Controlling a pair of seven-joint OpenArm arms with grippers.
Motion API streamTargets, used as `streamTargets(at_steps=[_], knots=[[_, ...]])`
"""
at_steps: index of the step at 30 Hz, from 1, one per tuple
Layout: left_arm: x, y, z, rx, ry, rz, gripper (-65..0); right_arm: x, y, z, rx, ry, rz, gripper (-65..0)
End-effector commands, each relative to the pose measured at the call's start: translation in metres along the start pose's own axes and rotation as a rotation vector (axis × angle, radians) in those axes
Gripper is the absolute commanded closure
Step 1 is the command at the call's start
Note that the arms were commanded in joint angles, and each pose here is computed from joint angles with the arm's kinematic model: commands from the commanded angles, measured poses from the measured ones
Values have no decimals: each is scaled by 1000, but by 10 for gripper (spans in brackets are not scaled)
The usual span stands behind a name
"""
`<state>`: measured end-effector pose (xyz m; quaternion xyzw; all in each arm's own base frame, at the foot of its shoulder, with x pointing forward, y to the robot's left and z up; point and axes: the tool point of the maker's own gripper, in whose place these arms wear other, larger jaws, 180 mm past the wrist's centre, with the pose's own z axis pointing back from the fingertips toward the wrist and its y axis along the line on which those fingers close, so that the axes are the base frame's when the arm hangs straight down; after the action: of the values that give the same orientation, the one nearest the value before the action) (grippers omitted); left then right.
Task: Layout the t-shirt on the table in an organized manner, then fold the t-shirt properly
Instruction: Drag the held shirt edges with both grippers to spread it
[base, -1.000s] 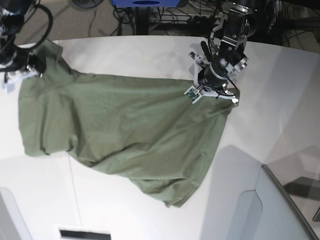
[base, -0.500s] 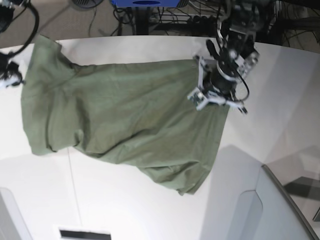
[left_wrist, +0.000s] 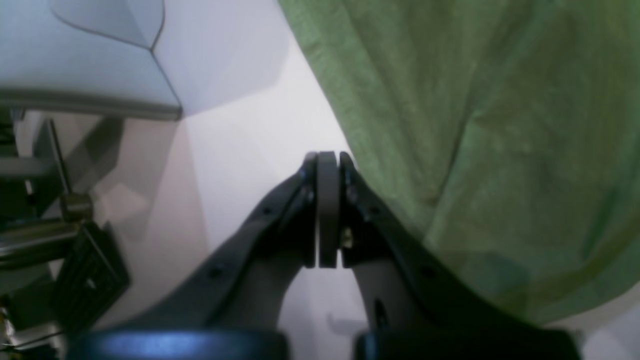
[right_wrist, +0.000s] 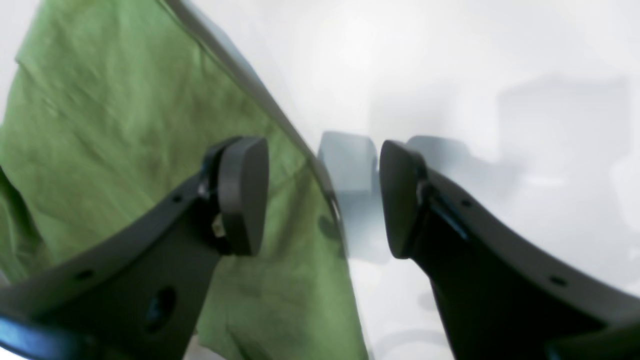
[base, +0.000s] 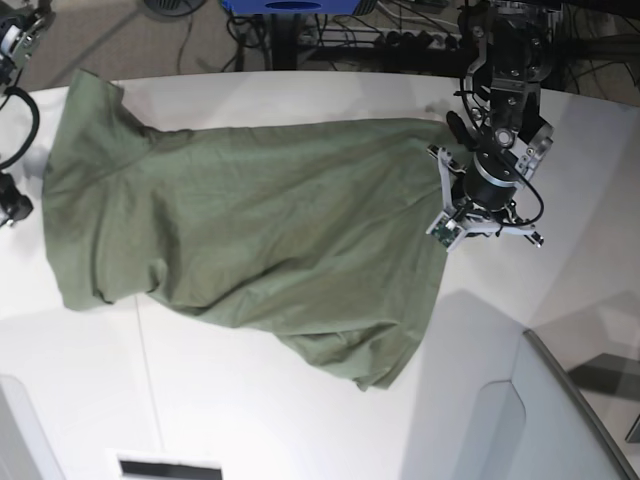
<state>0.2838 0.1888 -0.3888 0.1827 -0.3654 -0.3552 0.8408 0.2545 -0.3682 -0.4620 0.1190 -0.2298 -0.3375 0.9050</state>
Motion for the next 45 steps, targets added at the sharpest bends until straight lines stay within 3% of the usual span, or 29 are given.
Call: streamTargets(at_steps=[1, 6, 14, 18, 22, 32, 45], knots=[[0, 9, 2, 30, -5, 0, 0, 18, 7, 5, 17, -49, 20, -338], [-7, 8, 0, 26, 12, 6, 0, 1, 32, -12, 40, -6, 100, -335], [-13, 3, 2, 15, 23, 6, 0, -20, 28, -34, 46, -3, 47, -333], [-13, 3, 2, 14, 24, 6, 0, -12, 30, -20, 39, -24, 103, -333], [-12, 4, 1, 16, 22, 6, 0, 11, 38, 9, 27, -116, 197, -333], [-13, 4, 1, 15, 23, 6, 0, -22, 2, -27, -6, -5, 58, -333], [-33, -11, -8, -30, 79, 15, 0, -30, 25, -29, 42, 8, 77, -333]])
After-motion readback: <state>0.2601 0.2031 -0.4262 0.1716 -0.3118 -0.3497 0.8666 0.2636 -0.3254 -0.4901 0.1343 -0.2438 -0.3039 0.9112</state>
